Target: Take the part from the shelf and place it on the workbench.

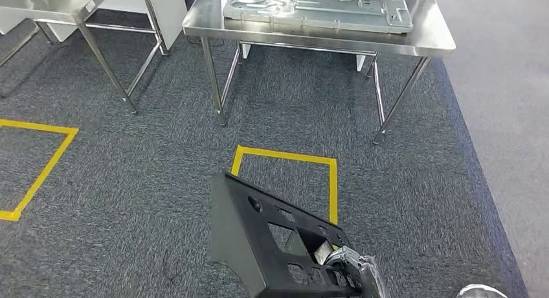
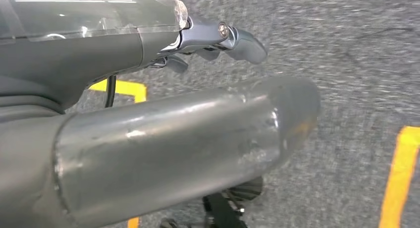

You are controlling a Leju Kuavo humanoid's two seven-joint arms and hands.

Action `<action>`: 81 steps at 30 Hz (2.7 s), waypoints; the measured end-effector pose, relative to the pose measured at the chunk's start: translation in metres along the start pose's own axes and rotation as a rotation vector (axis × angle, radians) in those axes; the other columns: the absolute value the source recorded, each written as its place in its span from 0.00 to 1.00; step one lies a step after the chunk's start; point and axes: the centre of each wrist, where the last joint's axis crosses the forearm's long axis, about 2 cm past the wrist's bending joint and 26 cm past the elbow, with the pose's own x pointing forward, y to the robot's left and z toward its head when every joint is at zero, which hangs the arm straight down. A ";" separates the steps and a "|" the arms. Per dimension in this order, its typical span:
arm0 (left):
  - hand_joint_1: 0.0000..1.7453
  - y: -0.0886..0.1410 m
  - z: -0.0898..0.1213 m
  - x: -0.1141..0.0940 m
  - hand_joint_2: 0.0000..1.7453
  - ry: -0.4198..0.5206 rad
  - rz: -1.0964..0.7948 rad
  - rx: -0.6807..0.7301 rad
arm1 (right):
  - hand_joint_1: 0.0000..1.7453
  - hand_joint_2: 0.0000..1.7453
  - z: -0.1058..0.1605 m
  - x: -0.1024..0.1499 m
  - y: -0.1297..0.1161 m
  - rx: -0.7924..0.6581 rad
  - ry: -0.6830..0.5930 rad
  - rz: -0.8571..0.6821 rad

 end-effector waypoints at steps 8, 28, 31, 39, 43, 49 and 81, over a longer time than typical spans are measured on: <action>0.00 0.002 0.002 -0.004 0.00 0.015 0.002 0.004 | 1.00 1.00 0.011 -0.014 0.005 0.006 0.099 -0.017; 0.00 0.014 -0.002 -0.001 0.00 0.032 -0.032 0.008 | 1.00 1.00 0.012 -0.027 -0.009 -0.016 0.215 0.204; 0.00 0.016 -0.003 0.001 0.00 0.020 -0.049 -0.011 | 1.00 1.00 -0.014 -0.029 -0.022 -0.056 0.191 0.308; 0.00 0.018 -0.002 -0.001 0.00 0.026 -0.084 -0.041 | 1.00 1.00 -0.087 -0.037 -0.048 -0.132 0.156 0.515; 0.00 0.023 -0.010 0.013 0.00 0.001 -0.102 -0.047 | 1.00 1.00 -0.161 -0.031 -0.064 -0.169 0.090 0.614; 0.00 0.028 -0.009 0.009 0.00 0.024 -0.115 -0.048 | 1.00 1.00 -0.206 -0.023 -0.064 -0.107 0.036 0.701; 0.00 0.037 -0.011 0.012 0.00 -0.017 -0.118 -0.058 | 1.00 1.00 -0.258 -0.012 -0.060 0.054 -0.001 0.954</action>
